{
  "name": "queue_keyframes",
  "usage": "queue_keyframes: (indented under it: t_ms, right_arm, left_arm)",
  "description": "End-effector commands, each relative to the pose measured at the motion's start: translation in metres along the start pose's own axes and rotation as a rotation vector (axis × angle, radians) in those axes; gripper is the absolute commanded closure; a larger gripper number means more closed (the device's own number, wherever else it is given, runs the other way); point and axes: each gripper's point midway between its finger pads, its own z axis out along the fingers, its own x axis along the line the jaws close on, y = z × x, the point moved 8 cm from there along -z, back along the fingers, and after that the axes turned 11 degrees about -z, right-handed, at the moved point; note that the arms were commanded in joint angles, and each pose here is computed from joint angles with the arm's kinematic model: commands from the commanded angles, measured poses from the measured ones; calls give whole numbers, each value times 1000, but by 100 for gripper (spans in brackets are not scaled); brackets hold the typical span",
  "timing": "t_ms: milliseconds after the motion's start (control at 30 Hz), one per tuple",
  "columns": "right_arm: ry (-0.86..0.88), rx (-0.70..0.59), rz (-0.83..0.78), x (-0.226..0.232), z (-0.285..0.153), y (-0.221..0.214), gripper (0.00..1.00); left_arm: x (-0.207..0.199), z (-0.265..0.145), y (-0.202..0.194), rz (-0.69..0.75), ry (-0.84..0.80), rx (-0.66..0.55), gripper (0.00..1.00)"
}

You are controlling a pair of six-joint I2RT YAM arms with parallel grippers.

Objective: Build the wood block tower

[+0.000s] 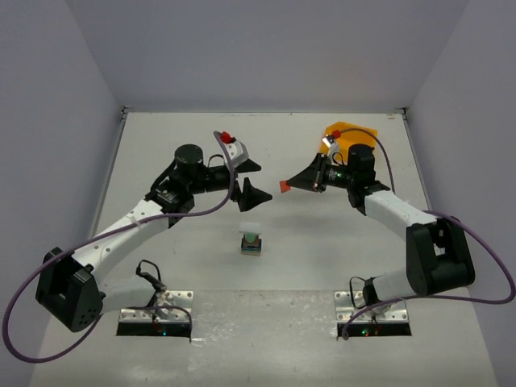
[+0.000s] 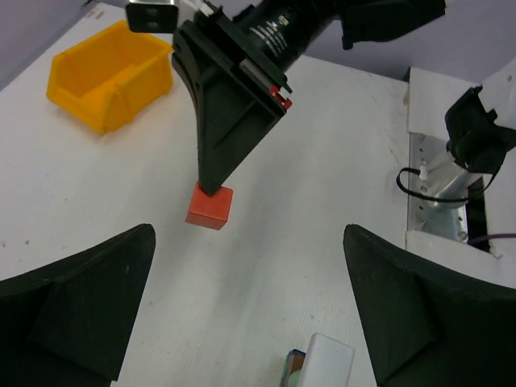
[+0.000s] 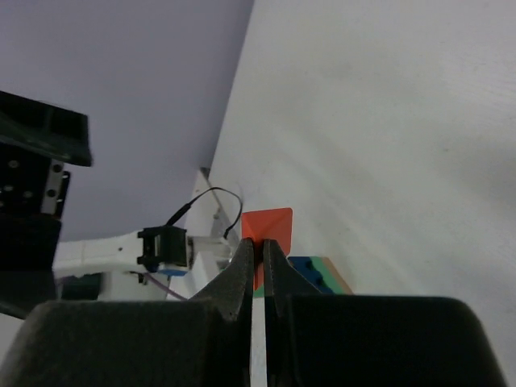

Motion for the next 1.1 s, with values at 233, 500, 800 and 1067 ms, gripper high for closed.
queue_keyframes:
  t_ms: [233, 500, 800, 1067]
  right_arm:
    - [257, 25, 6, 33, -12, 11, 100]
    - [285, 39, 46, 36, -14, 7, 100]
    - [295, 43, 58, 35, -14, 4, 100]
    - [301, 44, 60, 34, -14, 3, 100]
  left_arm:
    - [-37, 28, -8, 263, -139, 70, 0]
    - [-25, 38, -6, 250, -68, 75, 2]
    - [-17, 49, -5, 245, -48, 75, 20]
    - [-16, 57, -5, 240, -81, 76, 28]
